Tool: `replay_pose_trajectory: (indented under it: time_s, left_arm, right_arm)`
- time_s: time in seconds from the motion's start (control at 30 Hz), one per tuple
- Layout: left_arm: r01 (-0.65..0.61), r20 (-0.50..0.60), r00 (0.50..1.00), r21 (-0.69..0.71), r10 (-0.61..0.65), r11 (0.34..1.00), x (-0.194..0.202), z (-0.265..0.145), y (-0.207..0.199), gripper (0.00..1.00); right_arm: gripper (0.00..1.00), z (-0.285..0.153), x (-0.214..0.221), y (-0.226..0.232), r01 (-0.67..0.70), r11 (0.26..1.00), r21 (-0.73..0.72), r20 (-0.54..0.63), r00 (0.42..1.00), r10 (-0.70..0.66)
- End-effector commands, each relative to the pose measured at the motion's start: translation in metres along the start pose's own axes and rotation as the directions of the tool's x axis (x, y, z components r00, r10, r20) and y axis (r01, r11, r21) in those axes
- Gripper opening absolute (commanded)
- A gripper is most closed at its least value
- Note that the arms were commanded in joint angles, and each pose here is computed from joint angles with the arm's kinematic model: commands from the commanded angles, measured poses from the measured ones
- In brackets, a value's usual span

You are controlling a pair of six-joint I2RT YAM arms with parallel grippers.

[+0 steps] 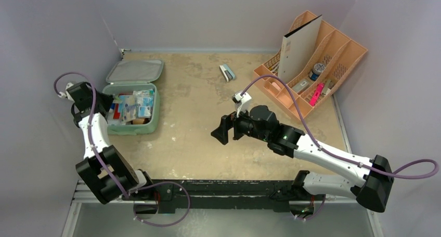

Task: Organize the medicine kit
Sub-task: Place the medical item at the medicine box.

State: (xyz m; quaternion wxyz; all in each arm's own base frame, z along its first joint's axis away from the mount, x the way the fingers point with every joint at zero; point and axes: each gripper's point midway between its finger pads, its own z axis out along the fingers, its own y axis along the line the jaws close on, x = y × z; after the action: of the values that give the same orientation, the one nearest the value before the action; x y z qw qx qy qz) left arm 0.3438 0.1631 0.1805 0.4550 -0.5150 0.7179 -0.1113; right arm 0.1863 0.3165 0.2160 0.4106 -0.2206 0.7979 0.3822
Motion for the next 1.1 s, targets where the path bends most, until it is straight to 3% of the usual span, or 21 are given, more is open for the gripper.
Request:
replay_pose_trajectory:
  time_s: [0.0,0.4,0.57,0.77,1.07]
  left_arm:
    - [-0.047,0.137,0.989,-0.038,0.052,0.998,-0.027,0.004,0.011,0.17]
    - [-0.159,0.237,0.955,-0.096,0.178,0.983,-0.050,0.023,0.022,0.16]
    - [-0.186,0.187,0.957,-0.186,0.220,0.965,-0.050,0.031,0.037,0.16]
    - [-0.185,0.245,0.945,-0.152,0.218,0.971,-0.052,0.021,0.033,0.16]
    - [-0.178,0.210,0.952,-0.216,0.224,0.960,-0.043,0.025,0.052,0.17]
  right_arm:
    - [0.99,-0.001,-0.004,0.008,-0.017,0.999,-0.028,0.009,1.000,0.017]
    - [0.99,0.005,-0.024,0.019,0.010,0.999,-0.046,0.023,1.000,-0.009]
    - [0.99,0.007,-0.026,0.019,0.003,0.999,-0.046,0.033,0.999,-0.001]
    - [0.99,0.010,-0.022,0.022,0.016,0.998,-0.057,-0.021,1.000,-0.018]
    - [0.99,0.005,-0.020,0.026,0.011,0.996,-0.087,-0.007,1.000,-0.012]
